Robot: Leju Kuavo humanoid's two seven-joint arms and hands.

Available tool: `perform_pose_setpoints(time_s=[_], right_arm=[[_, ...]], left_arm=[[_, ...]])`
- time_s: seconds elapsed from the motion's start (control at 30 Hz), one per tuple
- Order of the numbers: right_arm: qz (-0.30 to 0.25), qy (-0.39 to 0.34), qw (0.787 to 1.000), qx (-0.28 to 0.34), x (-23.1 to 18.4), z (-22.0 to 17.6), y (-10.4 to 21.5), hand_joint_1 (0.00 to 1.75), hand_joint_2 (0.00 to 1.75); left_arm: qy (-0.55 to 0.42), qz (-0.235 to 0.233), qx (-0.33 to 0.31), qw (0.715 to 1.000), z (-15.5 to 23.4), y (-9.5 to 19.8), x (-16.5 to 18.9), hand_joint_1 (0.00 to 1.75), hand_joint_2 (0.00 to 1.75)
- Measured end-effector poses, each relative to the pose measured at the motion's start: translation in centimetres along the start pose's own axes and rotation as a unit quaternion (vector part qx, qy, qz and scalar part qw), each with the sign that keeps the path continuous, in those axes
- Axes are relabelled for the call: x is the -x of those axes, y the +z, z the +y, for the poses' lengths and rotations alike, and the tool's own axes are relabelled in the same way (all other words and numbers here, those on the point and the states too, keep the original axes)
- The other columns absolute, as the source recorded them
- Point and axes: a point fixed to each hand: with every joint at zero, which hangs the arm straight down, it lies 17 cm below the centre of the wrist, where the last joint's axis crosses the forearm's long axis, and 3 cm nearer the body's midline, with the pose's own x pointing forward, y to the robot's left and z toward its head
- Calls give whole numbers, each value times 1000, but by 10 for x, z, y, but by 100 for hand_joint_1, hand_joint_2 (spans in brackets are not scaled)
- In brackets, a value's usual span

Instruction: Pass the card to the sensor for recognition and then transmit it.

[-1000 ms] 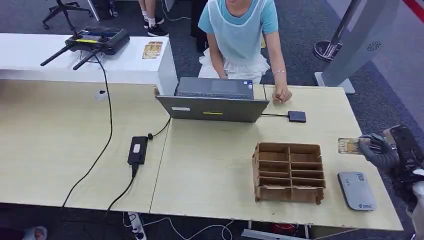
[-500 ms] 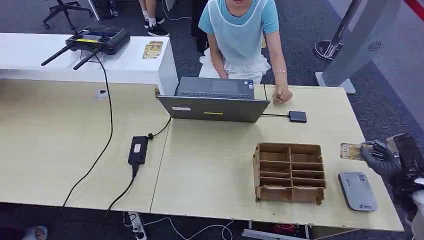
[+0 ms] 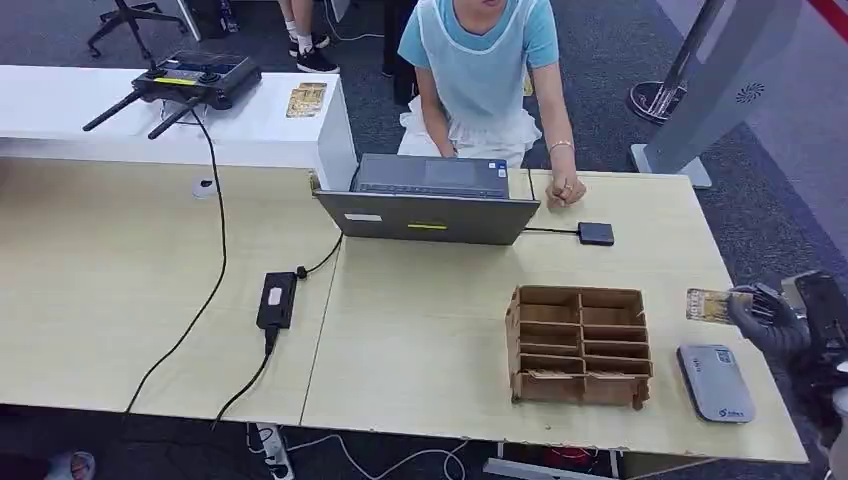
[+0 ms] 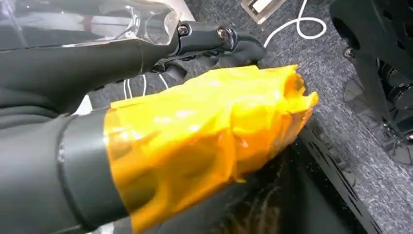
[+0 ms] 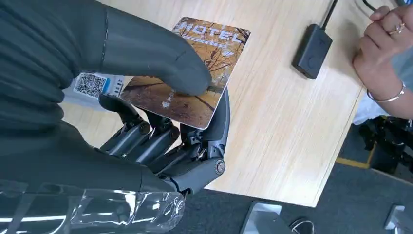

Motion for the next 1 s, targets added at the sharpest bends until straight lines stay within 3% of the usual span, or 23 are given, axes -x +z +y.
perform_pose_setpoints(time_s=[0.53, 1.0], right_arm=[[9, -13, 999, 28, 18, -17, 23, 175, 175], [22, -19, 999, 44, 41, -34, 72, 175, 175]], left_arm=[[27, 0, 3, 1000, -6, 0, -2, 0, 0], [277, 18, -12, 961, -15, -1, -8, 0, 0]])
